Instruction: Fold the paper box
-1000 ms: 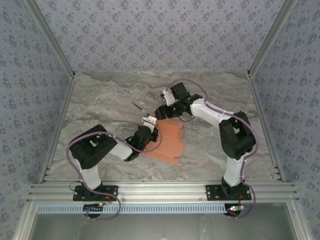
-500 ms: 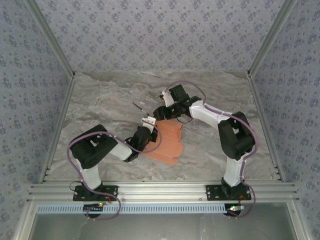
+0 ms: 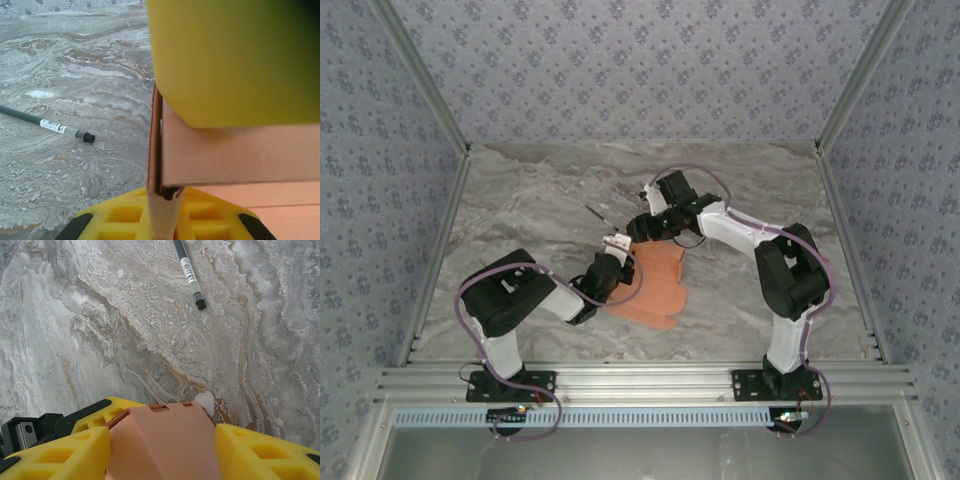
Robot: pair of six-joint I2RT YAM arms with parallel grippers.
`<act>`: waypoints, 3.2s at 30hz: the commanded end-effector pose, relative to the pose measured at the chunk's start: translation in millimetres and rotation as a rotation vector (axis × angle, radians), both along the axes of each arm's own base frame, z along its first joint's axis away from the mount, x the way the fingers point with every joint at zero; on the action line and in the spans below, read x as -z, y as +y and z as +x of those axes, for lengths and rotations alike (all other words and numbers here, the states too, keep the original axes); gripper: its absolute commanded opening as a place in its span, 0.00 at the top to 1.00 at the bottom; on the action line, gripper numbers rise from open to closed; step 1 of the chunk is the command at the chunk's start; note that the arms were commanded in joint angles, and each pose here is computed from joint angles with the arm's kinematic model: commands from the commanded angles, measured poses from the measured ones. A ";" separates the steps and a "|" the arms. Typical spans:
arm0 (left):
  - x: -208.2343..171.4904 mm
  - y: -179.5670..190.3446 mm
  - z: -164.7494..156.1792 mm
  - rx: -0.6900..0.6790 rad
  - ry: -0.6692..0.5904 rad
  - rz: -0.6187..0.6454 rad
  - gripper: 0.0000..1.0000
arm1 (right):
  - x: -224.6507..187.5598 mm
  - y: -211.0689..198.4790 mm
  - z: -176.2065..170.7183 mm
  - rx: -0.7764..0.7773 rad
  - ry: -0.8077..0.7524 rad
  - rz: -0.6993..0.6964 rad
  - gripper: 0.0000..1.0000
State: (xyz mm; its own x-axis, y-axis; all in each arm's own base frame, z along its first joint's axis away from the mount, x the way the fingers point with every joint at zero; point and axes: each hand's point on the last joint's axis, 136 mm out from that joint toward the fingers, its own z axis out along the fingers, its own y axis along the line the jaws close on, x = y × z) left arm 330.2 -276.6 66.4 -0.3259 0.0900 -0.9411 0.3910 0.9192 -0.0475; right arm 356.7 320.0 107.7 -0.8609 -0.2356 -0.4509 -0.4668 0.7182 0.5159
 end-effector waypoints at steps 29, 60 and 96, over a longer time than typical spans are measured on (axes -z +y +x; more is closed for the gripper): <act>-52.9 12.6 -6.6 0.033 0.246 0.010 1.00 | -114.0 -143.0 -0.3 0.338 -0.213 -0.094 0.36; 0.9 10.8 -54.6 0.536 1.030 0.738 1.00 | -57.2 -220.4 -64.4 0.436 -0.169 -0.256 0.35; -44.3 -73.5 -11.9 0.626 0.914 0.697 0.57 | 34.1 -139.6 -99.0 0.251 0.064 -0.007 0.36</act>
